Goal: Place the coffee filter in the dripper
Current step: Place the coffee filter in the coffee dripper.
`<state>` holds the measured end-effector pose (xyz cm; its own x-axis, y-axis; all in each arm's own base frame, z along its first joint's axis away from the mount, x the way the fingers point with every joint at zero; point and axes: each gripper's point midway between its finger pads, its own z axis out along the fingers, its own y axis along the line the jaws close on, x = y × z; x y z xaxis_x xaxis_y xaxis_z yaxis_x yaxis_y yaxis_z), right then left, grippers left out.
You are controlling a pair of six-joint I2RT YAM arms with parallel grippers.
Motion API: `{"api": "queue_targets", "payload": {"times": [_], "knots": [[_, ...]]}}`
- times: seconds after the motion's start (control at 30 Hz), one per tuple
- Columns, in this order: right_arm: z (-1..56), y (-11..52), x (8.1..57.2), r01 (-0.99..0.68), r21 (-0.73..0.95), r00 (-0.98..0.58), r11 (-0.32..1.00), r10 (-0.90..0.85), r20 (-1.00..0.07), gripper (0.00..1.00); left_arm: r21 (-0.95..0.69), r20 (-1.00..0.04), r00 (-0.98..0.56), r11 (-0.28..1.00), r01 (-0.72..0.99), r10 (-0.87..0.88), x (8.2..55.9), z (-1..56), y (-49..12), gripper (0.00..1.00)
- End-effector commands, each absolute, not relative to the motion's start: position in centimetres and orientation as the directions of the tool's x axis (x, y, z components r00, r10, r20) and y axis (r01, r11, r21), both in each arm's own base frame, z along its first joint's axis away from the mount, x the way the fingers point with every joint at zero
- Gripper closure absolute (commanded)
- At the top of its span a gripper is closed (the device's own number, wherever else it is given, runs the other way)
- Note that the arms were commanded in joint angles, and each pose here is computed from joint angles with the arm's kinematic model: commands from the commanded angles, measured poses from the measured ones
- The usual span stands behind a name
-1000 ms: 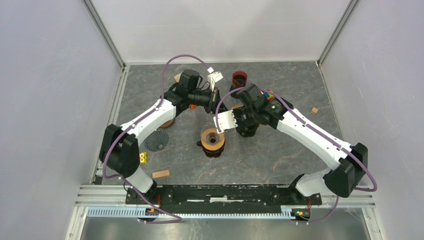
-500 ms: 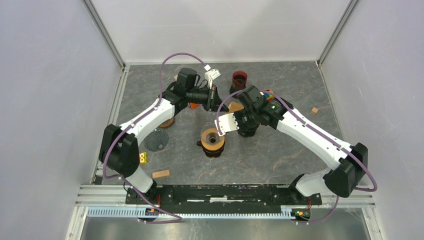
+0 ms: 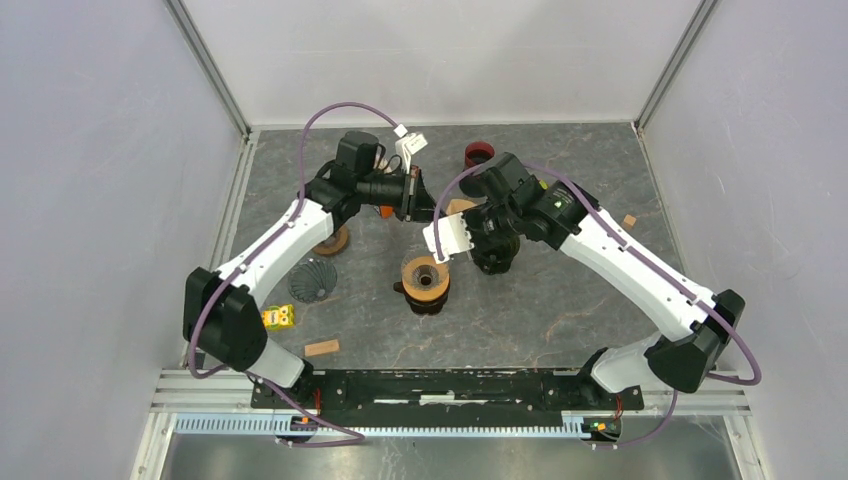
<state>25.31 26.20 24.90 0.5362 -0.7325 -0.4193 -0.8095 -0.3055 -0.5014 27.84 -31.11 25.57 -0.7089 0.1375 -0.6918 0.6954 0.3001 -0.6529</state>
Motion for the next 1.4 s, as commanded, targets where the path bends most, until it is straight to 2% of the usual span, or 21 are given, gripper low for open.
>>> {"api": "queue_targets", "payload": {"times": [0.0, 0.3, 0.67, 0.97, 1.2, 1.37], "knots": [[25.9, 27.4, 23.3, -0.790, -0.487, 0.594, -0.373, -0.664, -0.454, 1.00, -0.604, -0.736, -0.659, 0.286, 0.744, 0.158, 25.9, 28.6, -29.7, 0.98], [24.6, 29.3, 21.1, -0.781, -0.432, 0.623, -0.450, -0.612, -0.488, 1.00, -0.571, -0.730, -0.665, 0.394, 0.720, 0.158, 25.2, 27.8, -26.3, 0.98], [23.1, 31.0, 19.7, -0.781, -0.385, 0.624, -0.491, -0.600, -0.500, 1.00, -0.578, -0.693, -0.693, 0.419, 0.700, 0.201, 22.7, 25.1, -24.8, 0.98], [22.0, 31.3, 19.1, -0.775, -0.357, 0.632, -0.521, -0.626, -0.458, 1.00, -0.574, -0.686, -0.694, 0.422, 0.702, 0.221, 22.2, 22.6, -24.5, 0.98], [20.4, 31.6, 19.2, -0.771, -0.336, 0.637, -0.542, -0.660, -0.399, 1.00, -0.523, -0.723, -0.643, 0.409, 0.748, 0.253, 22.6, 20.6, -24.4, 0.98], [19.9, 31.8, 19.0, -0.771, -0.327, 0.637, -0.547, -0.667, -0.386, 0.97, -0.491, -0.744, -0.617, 0.418, 0.764, 0.255, 23.4, 20.6, -24.2, 0.98]]}}
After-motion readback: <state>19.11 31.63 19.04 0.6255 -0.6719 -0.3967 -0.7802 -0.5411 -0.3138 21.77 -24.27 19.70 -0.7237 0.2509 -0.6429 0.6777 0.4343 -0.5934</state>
